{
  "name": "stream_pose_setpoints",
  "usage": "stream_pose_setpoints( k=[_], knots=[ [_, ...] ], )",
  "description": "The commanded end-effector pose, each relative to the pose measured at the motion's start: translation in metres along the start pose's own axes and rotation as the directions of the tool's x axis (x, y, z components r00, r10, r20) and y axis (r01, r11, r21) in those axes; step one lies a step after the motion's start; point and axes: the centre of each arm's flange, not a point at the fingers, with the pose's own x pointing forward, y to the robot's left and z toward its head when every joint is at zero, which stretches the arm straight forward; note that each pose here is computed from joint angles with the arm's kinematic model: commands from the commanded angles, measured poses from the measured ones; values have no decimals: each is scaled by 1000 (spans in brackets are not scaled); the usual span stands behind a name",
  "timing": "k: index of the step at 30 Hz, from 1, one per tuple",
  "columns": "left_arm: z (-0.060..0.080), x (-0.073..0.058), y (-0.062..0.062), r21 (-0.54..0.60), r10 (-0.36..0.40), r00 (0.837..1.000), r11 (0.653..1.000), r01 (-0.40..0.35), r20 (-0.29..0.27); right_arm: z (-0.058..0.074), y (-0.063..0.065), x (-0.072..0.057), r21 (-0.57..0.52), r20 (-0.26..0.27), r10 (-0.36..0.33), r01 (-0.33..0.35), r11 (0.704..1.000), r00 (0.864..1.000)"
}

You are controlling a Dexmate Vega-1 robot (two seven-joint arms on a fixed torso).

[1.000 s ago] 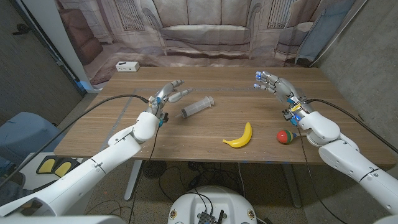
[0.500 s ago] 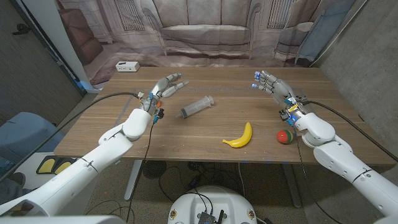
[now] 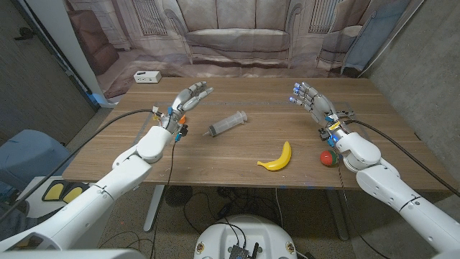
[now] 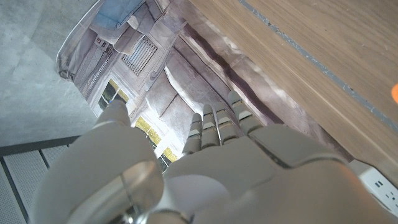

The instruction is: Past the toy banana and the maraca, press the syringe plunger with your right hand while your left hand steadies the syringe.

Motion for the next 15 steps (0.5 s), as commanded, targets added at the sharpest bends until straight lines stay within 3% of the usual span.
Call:
stream_pose_setpoints(
  k=[1, 7, 15],
  knots=[
    [-12, 0, 11, -122, 3, 1000, 992, -2, 9, -12, 2, 1, 89, 0, -25, 25, 996, 1000],
    [-19, 4, 17, -187, -7, 1000, 982, 8, 9, -21, -1, -2, 132, -10, -50, 51, 990, 999],
    [-31, 6, 16, -218, 3, 1000, 976, -7, -16, -30, -10, -4, 166, -12, -56, 57, 984, 998]
  ],
)
